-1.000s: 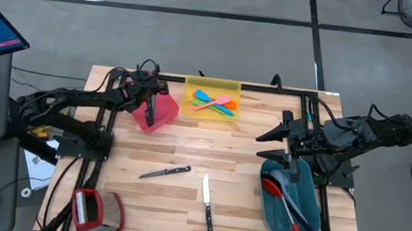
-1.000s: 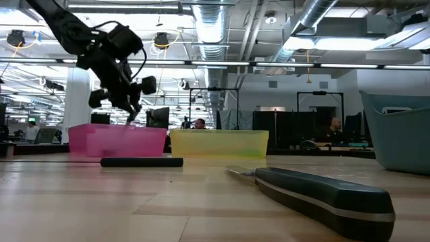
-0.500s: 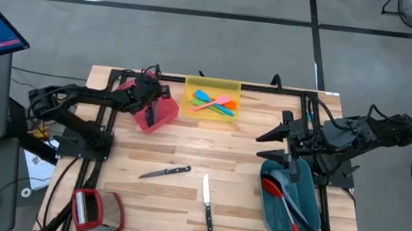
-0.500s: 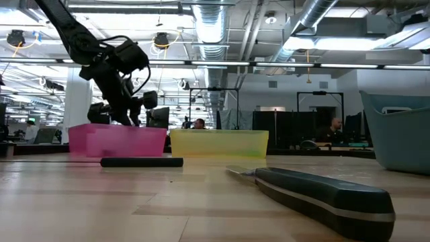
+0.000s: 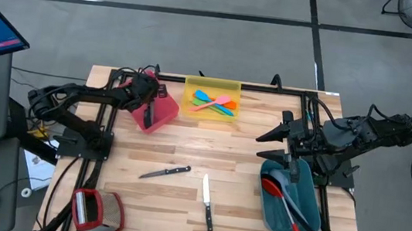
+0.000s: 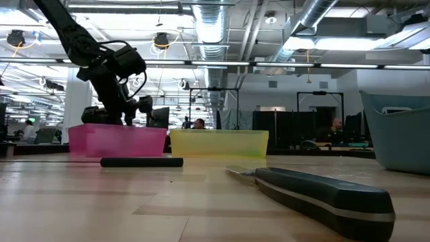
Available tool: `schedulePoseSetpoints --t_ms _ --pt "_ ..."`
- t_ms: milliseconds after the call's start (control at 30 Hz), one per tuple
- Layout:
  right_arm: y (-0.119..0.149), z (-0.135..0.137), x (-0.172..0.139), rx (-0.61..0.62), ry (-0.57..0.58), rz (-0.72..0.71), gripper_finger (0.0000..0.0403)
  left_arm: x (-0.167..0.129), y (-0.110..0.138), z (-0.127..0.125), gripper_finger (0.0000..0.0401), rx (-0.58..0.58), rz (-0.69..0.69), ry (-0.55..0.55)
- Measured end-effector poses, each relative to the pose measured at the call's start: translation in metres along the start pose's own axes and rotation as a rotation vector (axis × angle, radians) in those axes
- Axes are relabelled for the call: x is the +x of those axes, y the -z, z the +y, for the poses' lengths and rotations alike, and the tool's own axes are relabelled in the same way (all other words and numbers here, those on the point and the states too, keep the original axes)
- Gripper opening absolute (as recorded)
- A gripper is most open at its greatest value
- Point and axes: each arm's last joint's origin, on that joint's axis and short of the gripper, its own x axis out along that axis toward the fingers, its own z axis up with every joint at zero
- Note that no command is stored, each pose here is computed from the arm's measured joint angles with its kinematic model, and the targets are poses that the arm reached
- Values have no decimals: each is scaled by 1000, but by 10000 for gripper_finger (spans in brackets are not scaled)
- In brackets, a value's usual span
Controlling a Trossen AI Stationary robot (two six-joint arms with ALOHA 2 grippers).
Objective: Pick & Place Kitchen Items
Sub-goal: Put the top left silver knife into the pink bin
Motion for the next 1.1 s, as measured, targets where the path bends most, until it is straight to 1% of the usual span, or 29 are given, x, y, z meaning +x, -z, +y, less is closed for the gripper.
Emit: schedulePoseSetpoints --t_ms 300,533,833,967,1100 --pt "0 0 0 0 0 0 202 2 2 1 41 8 11 -15" --pt "0 0 0 0 0 0 202 6 7 2 42 26 48 -20" --pt "0 0 0 0 0 0 202 6 7 2 47 27 61 -9" --pt "0 0 0 0 0 0 202 6 7 1 59 27 62 -8" --pt "0 0 0 0 0 0 202 6 8 1 83 27 67 -3"
